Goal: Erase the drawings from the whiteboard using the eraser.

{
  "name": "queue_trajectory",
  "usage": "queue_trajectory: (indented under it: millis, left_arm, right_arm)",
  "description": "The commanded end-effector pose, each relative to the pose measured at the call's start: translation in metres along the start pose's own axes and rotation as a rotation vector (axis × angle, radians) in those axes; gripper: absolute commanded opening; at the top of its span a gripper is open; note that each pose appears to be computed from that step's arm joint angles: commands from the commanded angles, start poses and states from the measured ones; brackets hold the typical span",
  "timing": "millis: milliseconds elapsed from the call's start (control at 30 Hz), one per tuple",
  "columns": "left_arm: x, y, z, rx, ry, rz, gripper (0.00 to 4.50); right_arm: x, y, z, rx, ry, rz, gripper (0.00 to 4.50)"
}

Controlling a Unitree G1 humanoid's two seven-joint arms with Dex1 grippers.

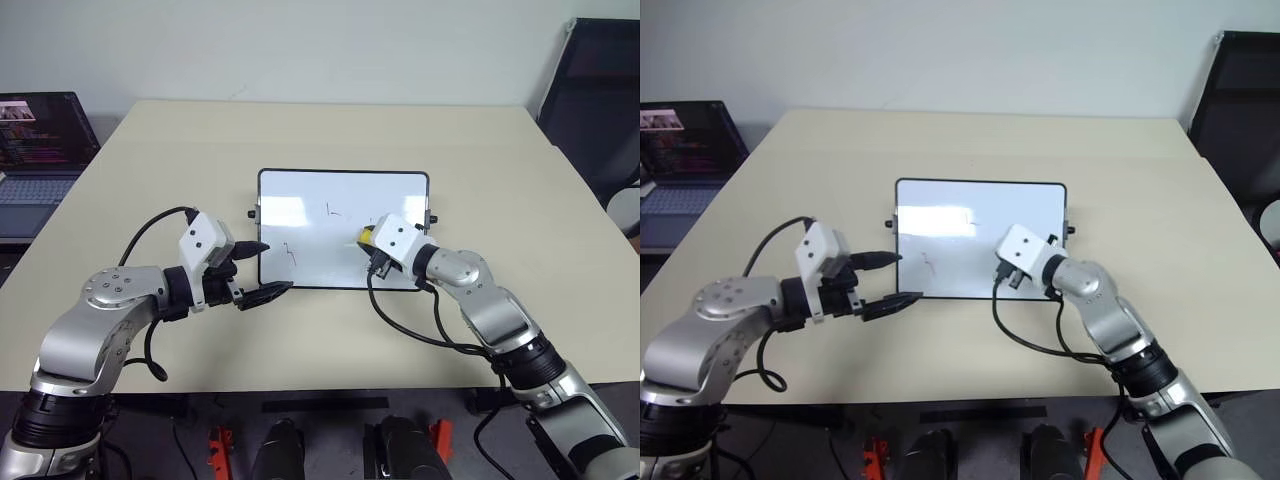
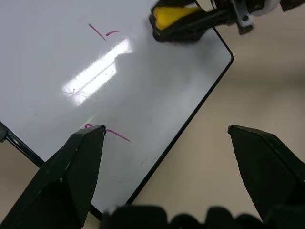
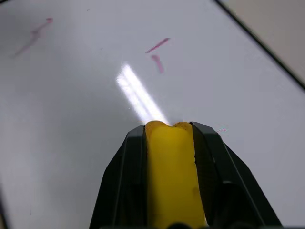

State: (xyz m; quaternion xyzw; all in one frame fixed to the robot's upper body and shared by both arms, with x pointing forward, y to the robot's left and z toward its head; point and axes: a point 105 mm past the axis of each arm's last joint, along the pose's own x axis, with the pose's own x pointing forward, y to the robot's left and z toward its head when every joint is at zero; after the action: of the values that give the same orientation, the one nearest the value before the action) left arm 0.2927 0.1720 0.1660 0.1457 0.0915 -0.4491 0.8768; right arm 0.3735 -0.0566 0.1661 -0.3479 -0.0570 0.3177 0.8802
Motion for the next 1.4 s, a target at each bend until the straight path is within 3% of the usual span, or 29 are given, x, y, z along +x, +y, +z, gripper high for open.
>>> queue_trajectory:
  millis: [33,333,433,567,633,967,1233,1400]
  left_arm:
    - [-0.004,0.001,0.009,0.041,-0.019,0.014,4.5]
    - [-0.003,0.001,0.01,0.038,-0.027,0.013,4.5]
    - [-0.003,0.001,0.01,0.038,-0.028,0.013,4.5]
    - [-0.003,0.001,0.01,0.037,-0.03,0.012,4.5]
    - [-0.003,0.001,0.011,0.036,-0.03,0.011,4.5]
    - [-0.004,0.002,0.01,0.034,-0.027,0.02,4.5]
    - [-0.008,0.006,0.01,0.041,-0.022,0.048,4.5]
    - [-0.021,0.024,0.014,0.065,-0.016,0.166,4.5]
  right_arm:
    - [-0.001,-0.005,-0.002,-0.009,0.011,-0.026,0.99]
    - [-0.023,0.03,-0.038,0.057,0.199,0.225,0.99]
    - [-0.022,0.016,-0.034,0.009,0.186,0.161,0.99]
    - [-0.012,-0.022,-0.019,-0.02,0.118,-0.063,0.99]
    - [-0.011,-0.024,-0.017,-0.016,0.11,-0.076,0.99]
    - [-0.03,0.033,-0.046,-0.059,0.241,0.264,0.99]
    - [-0.025,0.012,-0.017,-0.025,0.123,0.164,0.99]
    - [-0.033,0.015,0.026,0.095,-0.058,0.206,0.99]
